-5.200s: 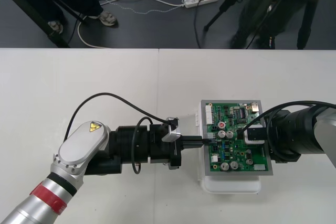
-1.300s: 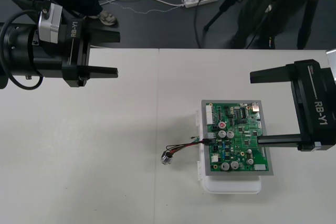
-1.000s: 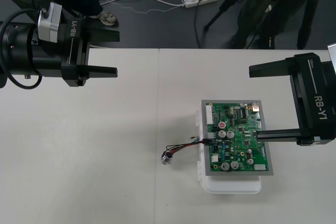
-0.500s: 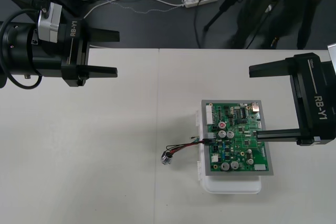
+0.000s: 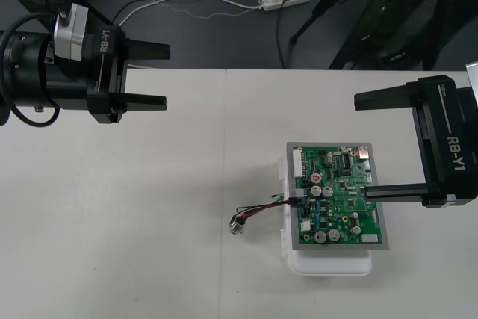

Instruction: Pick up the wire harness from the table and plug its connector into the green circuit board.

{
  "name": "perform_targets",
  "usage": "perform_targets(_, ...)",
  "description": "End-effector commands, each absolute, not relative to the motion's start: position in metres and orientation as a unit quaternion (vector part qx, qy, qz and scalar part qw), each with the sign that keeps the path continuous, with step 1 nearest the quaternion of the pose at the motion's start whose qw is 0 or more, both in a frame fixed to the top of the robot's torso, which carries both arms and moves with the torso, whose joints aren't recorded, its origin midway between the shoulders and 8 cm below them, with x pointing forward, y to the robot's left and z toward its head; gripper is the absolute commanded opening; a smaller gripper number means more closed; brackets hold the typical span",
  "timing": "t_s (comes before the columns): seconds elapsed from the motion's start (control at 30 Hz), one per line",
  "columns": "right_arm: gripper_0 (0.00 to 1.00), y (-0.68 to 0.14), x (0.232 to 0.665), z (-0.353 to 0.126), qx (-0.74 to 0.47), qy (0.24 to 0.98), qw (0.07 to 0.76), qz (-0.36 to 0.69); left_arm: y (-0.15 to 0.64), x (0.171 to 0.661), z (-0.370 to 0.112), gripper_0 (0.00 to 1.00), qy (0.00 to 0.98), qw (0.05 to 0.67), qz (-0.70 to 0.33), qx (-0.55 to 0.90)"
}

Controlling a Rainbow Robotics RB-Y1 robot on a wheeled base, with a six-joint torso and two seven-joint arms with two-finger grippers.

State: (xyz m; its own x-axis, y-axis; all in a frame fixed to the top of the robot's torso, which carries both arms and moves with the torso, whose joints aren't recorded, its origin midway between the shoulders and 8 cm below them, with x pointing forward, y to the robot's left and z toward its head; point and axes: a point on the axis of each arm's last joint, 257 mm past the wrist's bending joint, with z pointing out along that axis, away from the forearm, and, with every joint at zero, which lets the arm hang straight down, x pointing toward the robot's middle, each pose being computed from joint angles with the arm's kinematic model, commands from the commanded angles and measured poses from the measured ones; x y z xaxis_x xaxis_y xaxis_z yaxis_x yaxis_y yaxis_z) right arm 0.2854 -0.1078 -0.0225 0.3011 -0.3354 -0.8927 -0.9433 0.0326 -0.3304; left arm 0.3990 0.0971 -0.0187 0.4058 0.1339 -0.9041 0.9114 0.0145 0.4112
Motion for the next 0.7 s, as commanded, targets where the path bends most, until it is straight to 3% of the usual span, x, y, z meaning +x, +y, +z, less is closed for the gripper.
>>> perform_targets(0.03, 1.00, -0.1007, 0.2817, -0.0196, -0.647, 0.486, 0.509, 0.294, 0.1025, 0.3914, 0.0033, 0.71, 0.419, 0.560, -0.327, 0.636)
perform_targets(0.7, 1.00, -0.1007, 0.2817, -0.0196, -0.647, 0.486, 0.509, 0.294, 0.1025, 0.3914, 0.0033, 0.71, 0.419, 0.560, -0.327, 0.636)
